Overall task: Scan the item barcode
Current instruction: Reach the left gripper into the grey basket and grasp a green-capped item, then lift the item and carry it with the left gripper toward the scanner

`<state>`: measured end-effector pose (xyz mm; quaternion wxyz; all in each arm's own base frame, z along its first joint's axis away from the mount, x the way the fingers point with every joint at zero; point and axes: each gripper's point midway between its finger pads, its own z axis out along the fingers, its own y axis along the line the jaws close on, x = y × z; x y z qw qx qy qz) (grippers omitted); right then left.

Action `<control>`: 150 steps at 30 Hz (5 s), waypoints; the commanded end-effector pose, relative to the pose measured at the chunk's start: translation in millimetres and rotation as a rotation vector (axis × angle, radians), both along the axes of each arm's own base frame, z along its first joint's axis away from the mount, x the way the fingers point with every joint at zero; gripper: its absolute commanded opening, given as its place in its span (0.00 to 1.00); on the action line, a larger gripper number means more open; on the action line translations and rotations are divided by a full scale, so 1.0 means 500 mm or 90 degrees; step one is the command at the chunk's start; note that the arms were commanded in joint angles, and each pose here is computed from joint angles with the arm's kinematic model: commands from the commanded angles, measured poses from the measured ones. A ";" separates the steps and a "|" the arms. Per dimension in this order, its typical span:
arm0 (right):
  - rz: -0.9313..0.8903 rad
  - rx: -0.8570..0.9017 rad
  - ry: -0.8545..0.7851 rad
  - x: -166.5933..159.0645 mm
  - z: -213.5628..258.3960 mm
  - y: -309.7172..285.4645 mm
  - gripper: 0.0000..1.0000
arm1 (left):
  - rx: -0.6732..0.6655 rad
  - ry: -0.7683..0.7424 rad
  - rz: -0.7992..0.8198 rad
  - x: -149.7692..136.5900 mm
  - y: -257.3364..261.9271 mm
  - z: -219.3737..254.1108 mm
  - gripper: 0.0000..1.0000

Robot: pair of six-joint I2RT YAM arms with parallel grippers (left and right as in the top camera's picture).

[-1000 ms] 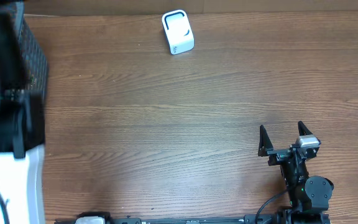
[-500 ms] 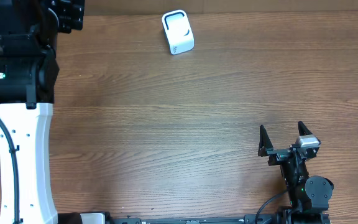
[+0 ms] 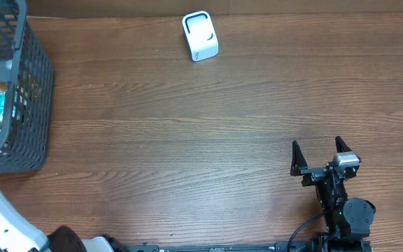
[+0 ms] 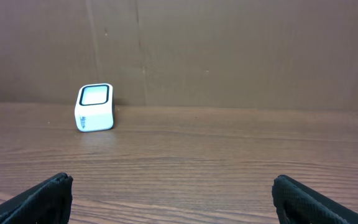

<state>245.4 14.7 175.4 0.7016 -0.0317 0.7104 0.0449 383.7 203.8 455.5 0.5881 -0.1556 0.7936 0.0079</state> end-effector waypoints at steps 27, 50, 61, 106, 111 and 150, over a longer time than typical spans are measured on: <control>-0.008 -0.001 -0.001 0.001 -0.005 -0.004 1.00 | -0.143 0.466 0.090 -0.092 0.180 -0.451 0.99; -0.008 -0.001 -0.001 0.001 -0.005 -0.004 1.00 | -0.153 0.654 0.030 -0.048 0.156 -0.670 1.00; -0.008 -0.001 -0.001 0.001 -0.005 -0.004 1.00 | -0.149 0.692 0.029 -0.045 0.156 -0.719 1.00; -0.008 -0.001 -0.001 0.001 -0.005 -0.004 1.00 | -0.072 0.487 0.169 0.008 0.200 -0.435 0.53; -0.008 -0.001 -0.001 0.001 -0.005 -0.004 1.00 | -0.057 0.337 0.203 0.001 0.171 -0.247 0.49; -0.008 -0.001 -0.001 0.001 -0.005 -0.004 1.00 | -0.188 0.642 -0.158 -0.024 -0.881 -0.455 0.22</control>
